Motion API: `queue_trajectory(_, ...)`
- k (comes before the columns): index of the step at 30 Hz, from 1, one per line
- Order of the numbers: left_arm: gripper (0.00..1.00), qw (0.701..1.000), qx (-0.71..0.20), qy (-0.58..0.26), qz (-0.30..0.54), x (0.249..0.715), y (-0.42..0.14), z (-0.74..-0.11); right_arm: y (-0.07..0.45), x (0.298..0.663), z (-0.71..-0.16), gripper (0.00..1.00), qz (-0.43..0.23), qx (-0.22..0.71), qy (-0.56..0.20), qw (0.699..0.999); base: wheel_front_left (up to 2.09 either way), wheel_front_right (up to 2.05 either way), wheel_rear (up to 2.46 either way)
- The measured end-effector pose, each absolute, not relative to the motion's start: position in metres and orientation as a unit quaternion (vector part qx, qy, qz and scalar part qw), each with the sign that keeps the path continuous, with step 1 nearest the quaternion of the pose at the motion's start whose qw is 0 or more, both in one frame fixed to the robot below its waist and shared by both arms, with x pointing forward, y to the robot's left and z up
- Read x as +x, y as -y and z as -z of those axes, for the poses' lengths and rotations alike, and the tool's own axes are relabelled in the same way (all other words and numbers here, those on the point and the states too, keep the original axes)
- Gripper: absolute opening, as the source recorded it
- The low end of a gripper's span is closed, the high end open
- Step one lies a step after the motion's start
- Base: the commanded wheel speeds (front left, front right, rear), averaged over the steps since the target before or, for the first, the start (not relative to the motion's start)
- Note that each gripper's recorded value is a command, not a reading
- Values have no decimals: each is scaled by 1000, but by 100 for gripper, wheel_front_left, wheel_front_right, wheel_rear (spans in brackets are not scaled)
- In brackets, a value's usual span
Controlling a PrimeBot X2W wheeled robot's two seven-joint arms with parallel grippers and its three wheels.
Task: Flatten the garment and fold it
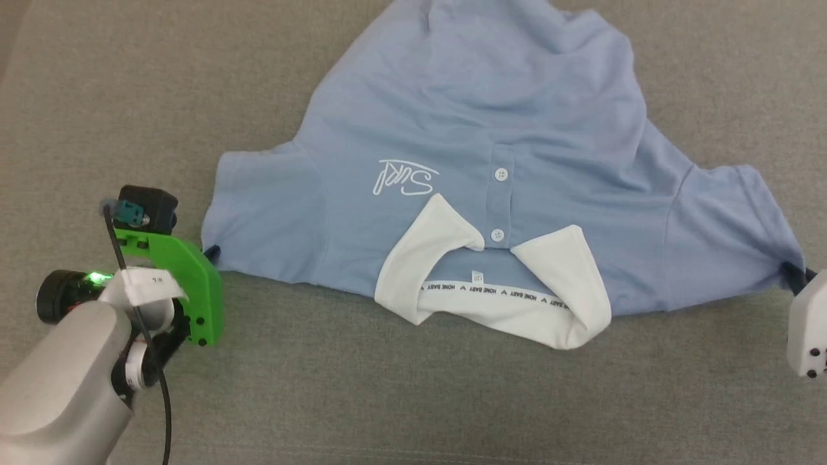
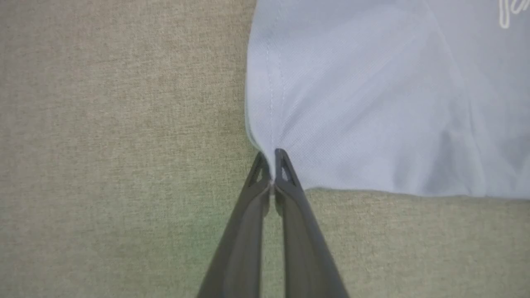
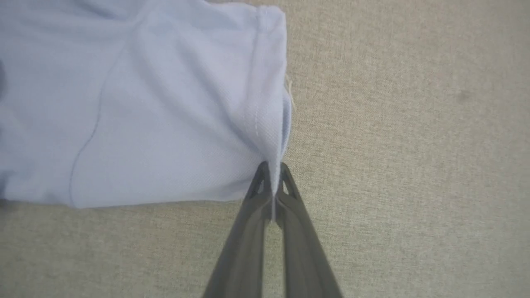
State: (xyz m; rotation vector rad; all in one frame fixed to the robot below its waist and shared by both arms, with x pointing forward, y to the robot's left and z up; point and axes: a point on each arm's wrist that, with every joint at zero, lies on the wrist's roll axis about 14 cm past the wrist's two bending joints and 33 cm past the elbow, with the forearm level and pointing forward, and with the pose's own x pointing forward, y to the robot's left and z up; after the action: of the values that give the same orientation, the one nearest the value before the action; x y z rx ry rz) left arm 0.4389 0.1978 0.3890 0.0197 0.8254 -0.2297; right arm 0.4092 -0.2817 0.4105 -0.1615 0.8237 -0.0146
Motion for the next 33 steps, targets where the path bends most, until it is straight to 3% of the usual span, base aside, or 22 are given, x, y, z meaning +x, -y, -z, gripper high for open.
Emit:
queue_trajectory(7, 0, 961, 12, -240, 137, 455, -188, -473, 278, 431, -477, 0, -14, -61, -304, 951, 0, 0, 0)
queue_trajectory(14, 0, 986, 21, -107, 128, 455, -196, -558, 268, 450, -572, 0, -47, -66, -162, 983, 0, 0, 0)
queue_trajectory(22, 0, 991, 19, 30, 128, 447, -195, -657, 261, 454, -670, 0, -76, -65, -28, 995, 0, 0, 0)
queue_trajectory(33, 0, 970, 13, 200, 138, 446, -195, -790, 254, 464, -769, 0, -102, -60, 93, 989, 0, 0, 0)
